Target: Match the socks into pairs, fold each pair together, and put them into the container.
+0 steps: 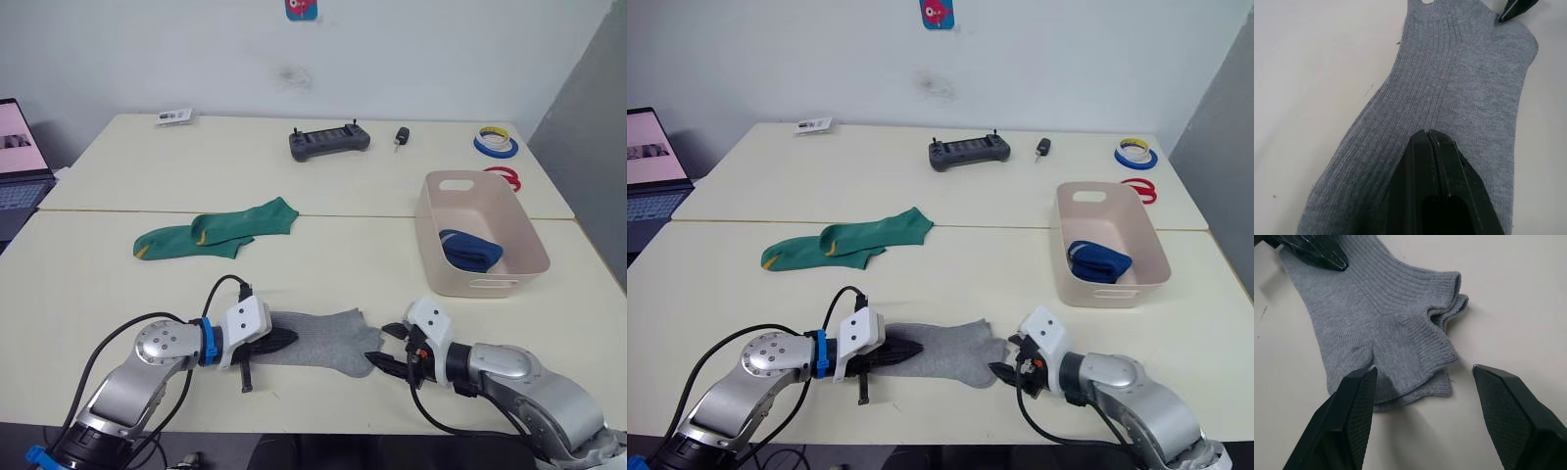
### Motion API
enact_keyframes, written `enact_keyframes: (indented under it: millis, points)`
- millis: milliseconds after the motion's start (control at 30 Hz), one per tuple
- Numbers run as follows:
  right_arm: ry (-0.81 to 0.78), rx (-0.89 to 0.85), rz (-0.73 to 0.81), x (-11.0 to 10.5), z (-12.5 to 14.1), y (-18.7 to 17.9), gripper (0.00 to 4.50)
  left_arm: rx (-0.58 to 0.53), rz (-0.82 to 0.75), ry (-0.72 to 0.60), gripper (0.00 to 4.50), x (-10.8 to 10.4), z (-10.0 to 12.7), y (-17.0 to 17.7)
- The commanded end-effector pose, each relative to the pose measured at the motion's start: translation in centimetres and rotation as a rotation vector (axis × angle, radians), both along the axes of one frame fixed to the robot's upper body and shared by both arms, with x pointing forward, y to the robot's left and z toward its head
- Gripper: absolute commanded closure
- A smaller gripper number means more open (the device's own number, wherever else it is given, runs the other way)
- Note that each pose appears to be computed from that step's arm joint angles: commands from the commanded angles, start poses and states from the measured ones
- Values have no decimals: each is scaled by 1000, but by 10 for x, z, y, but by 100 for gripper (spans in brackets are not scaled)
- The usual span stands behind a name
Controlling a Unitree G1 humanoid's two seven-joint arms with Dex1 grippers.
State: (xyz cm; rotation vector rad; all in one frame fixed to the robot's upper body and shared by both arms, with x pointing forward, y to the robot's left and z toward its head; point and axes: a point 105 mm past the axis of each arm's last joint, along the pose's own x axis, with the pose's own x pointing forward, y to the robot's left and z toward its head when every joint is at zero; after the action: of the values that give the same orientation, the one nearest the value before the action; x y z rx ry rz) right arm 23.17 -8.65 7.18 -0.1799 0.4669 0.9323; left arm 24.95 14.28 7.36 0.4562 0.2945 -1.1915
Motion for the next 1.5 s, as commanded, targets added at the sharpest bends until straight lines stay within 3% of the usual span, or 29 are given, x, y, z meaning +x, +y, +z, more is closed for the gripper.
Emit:
enact_keyframes:
  millis: [33, 333, 600, 867, 1133, 1300, 1500]
  points:
    - [25, -25, 1, -4, -11, 7, 154, -11, -18, -21, 450, 0, 3, -4]
    - [-57, -83, 112, -10, -7, 10, 447, -31, 3, -35, 450, -1, 8, -3]
    - [-145, -76, 116, 5, 8, 0, 447, -55, 36, -48, 450, 1, 21, 3]
    - [-182, -99, 101, 29, 32, -30, 447, -97, 0, -73, 450, 11, 34, -20]
    - [-208, -122, 156, 31, 50, -38, 447, -97, -16, -56, 450, 27, 24, -45]
    - [-217, -101, 197, 25, 57, -26, 447, -42, -2, -3, 450, 32, -1, -50]
    - [-161, -30, 265, 11, 68, -6, 447, -43, 1, 2, 450, 34, -9, -54]
